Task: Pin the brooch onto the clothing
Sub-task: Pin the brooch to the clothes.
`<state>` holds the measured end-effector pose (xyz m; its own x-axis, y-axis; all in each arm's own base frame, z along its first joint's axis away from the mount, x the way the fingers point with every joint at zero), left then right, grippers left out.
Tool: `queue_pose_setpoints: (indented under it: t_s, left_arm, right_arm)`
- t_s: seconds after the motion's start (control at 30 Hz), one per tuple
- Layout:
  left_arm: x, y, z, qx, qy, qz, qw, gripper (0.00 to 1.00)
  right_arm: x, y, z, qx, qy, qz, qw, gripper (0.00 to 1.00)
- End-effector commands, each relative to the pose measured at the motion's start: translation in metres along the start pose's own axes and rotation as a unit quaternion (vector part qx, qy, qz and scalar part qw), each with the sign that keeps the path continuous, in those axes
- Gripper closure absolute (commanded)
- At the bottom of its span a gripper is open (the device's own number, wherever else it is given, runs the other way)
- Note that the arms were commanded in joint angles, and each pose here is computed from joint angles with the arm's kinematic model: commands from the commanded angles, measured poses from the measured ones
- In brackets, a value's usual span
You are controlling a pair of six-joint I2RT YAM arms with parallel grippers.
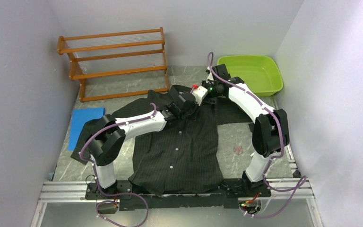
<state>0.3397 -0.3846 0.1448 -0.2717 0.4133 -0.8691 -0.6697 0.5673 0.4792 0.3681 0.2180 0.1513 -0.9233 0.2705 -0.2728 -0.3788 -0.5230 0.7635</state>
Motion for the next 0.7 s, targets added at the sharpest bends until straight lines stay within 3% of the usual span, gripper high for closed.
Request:
queue_pose_setpoints:
  t_s: [0.0,0.1,0.4,0.57,0.67]
  left_arm:
    - [-0.018,0.01,0.01,-0.022,0.019,-0.023,0.999,0.97]
    - [-0.02,0.013,0.014,-0.033,0.021,-0.024,0.999,0.97]
    - [-0.021,0.018,0.015,-0.032,0.031,-0.026,0.999,0.97]
    - [-0.025,0.024,0.01,-0.008,0.04,-0.026,0.999,0.97]
    - [-0.026,0.029,0.005,0.01,0.049,-0.018,0.999,0.97]
  right_arm:
    - [-0.005,0.02,0.026,-0.074,0.029,-0.007,0.997,0.89]
    - [-0.006,0.025,0.025,-0.082,0.031,-0.014,0.996,0.81]
    - [-0.009,0.044,0.018,-0.097,0.04,-0.048,0.993,0.42]
    - [-0.009,0.055,0.008,-0.094,0.058,-0.073,0.991,0.33]
    - [-0.008,0.061,0.003,-0.103,0.07,-0.086,0.988,0.32]
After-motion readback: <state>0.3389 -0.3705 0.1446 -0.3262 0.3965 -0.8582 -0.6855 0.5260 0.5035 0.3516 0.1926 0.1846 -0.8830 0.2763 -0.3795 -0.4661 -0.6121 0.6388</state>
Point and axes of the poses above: each gripper's point midway between its finger pads, its own y axis back along the fingers, its own z axis along the line the jaws close on, x = y × z, the point moved 1 cm from there along y, back along the fingers, and after that the axes turned 10 degrees about -y, right-handed, at the moved point
